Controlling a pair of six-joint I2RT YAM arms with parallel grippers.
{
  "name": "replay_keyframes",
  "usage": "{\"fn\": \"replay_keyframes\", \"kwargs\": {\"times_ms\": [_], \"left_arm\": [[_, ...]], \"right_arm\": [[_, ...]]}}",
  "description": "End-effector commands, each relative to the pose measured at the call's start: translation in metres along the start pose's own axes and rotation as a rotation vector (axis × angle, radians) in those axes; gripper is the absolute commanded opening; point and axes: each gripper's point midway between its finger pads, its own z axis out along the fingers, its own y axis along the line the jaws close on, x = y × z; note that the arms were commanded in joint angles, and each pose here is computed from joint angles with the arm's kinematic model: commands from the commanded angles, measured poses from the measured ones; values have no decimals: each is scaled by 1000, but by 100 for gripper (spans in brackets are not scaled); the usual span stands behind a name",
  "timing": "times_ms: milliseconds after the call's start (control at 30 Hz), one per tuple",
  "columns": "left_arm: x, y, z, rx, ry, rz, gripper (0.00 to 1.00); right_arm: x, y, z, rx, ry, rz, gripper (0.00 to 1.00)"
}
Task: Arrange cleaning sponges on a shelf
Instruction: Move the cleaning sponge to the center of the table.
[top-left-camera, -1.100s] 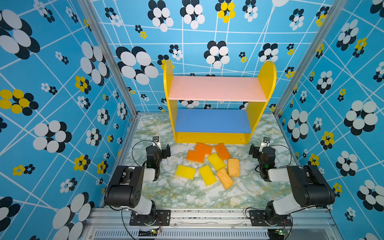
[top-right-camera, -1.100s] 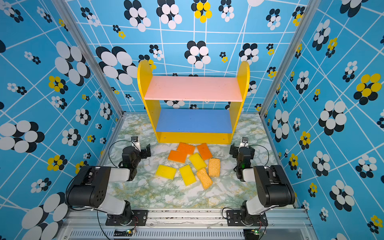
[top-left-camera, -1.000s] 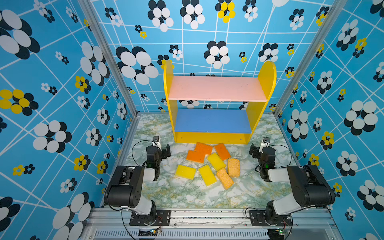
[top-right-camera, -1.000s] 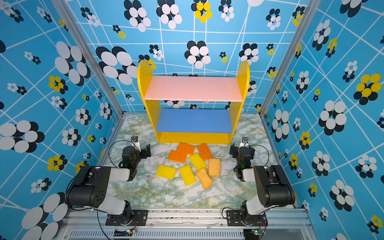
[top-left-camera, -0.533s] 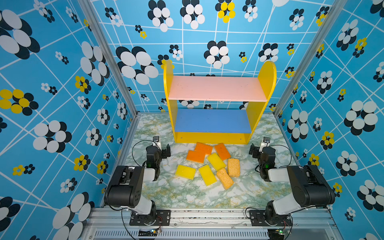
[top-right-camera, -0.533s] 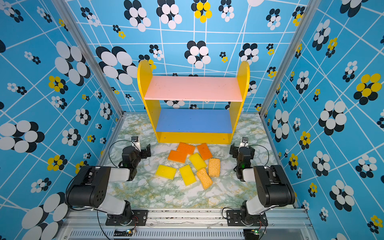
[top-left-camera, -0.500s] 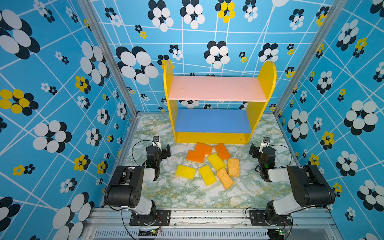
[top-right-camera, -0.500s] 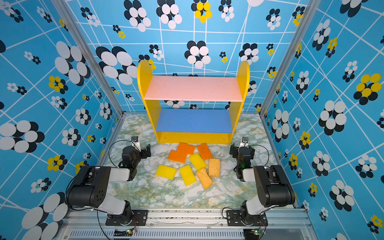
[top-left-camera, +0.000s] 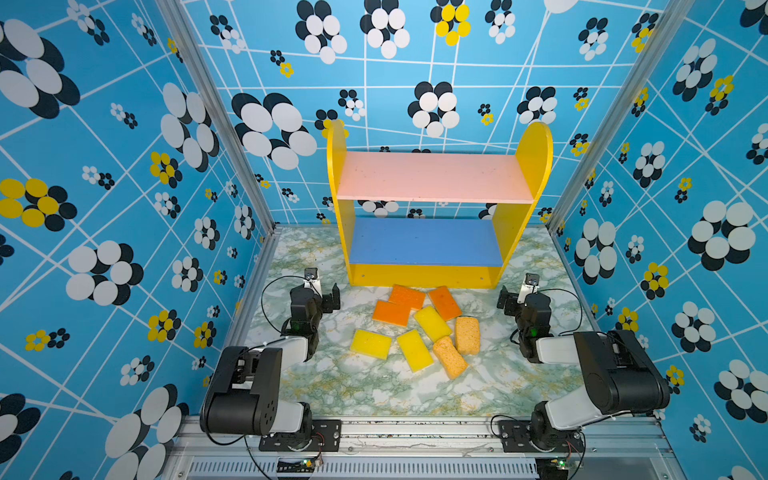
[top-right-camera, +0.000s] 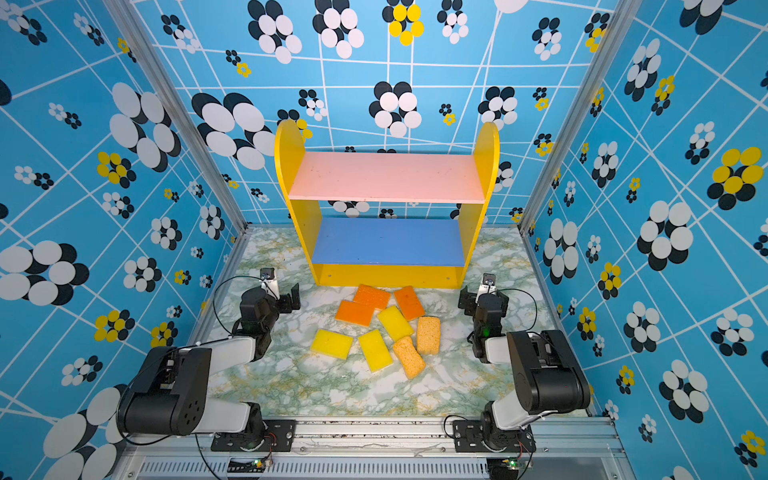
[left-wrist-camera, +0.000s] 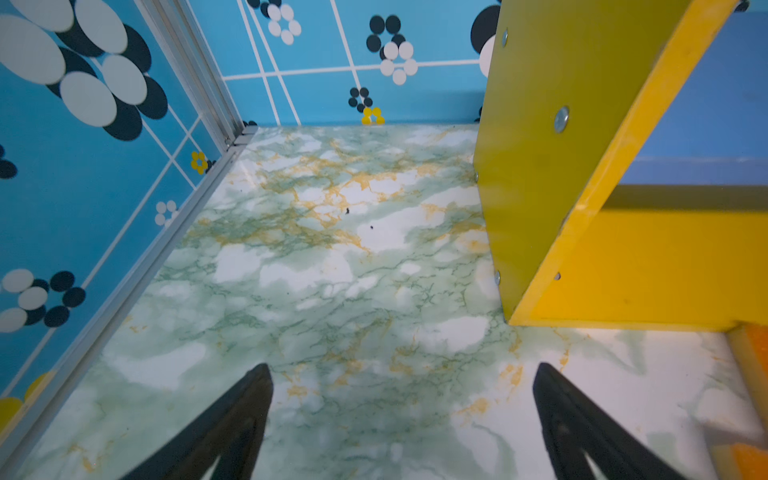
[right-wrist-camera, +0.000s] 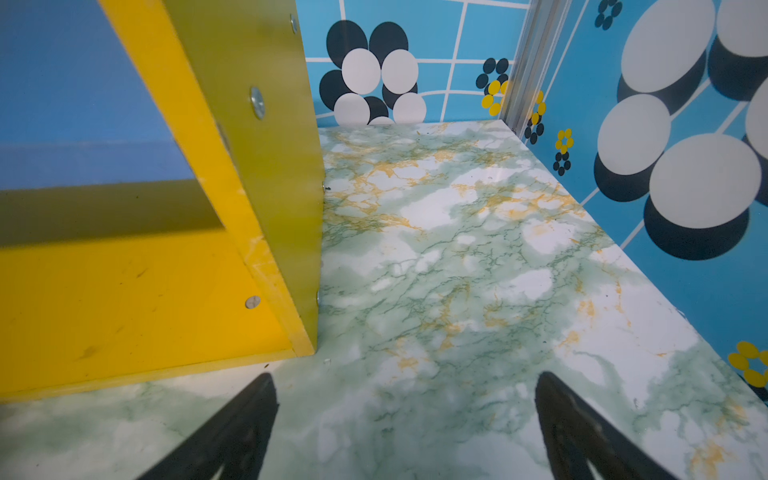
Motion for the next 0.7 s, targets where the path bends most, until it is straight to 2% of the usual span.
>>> {"fn": "replay_keyframes", "kwargs": {"times_ms": [0,333,500,667], "left_arm": [[-5,-6,-4,19,16,27,99],[-4,-5,-13,6,10,20,99],[-4,-9,-12,20,13,13,99],[-22,-14,-21,37,7,12,99]], "right_arm": [[-9,7,0,-31,-20,-13,99],[-26,16,-8,-94,19,-27,99],[-21,28,-20,-167,164,20,99],[-22,34,-49,-206,213,-15,99]]}}
